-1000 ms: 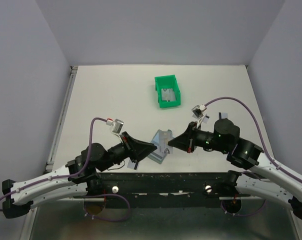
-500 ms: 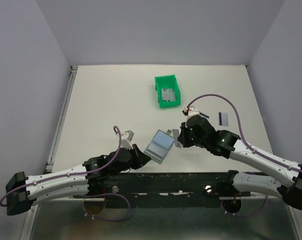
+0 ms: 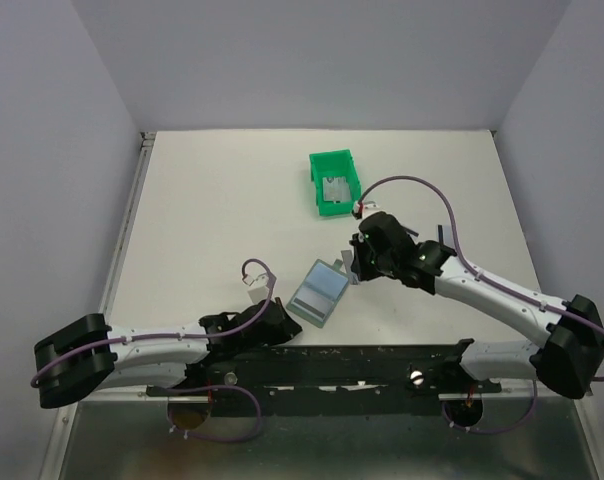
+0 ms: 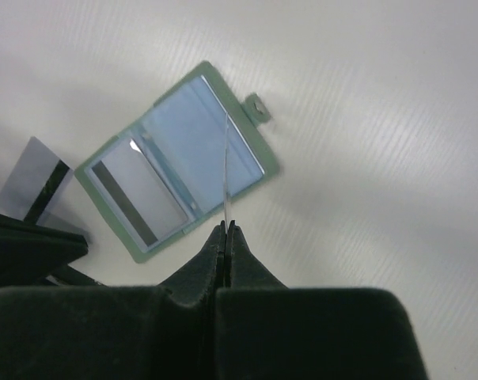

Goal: Put the credit cards into the card holder
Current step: Insert the credit card into the card holder.

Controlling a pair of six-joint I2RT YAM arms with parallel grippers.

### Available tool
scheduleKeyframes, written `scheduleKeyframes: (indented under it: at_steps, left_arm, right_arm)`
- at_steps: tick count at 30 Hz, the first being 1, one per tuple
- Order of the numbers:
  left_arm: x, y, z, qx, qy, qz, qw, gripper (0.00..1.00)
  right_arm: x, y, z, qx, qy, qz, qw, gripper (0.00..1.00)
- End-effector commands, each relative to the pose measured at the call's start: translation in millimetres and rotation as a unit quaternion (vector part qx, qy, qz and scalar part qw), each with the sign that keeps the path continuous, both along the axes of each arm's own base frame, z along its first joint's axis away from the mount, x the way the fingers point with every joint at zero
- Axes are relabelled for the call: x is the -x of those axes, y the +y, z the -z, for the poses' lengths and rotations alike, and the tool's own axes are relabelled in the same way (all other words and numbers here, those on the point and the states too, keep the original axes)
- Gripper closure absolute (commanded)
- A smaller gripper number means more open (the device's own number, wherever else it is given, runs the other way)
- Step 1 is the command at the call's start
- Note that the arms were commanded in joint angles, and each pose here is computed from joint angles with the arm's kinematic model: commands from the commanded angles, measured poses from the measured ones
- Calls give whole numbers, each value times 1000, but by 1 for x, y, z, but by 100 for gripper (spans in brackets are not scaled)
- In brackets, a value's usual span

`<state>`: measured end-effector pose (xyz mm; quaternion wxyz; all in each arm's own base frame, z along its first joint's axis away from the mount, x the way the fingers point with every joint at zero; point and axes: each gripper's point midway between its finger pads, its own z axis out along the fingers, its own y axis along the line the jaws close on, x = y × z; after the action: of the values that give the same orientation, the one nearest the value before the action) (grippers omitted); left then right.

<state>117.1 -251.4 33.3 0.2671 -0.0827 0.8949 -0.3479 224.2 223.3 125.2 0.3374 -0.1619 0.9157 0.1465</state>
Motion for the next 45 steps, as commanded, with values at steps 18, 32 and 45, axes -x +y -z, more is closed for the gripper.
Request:
scheduleKeyframes:
  at_steps: [18,32,45]
  left_arm:
    - [-1,-10,3,11,16,0,1000,100]
    - [-2,-14,5,5,18,12,1000,100]
    - [-5,-11,9,-1,21,10,1000,100]
  right_arm:
    - [-95,51,17,-16,97,210,973,100]
    - [-60,-15,54,111,150,368,911,100]
    - [-4,-63,52,59,144,401,903,100]
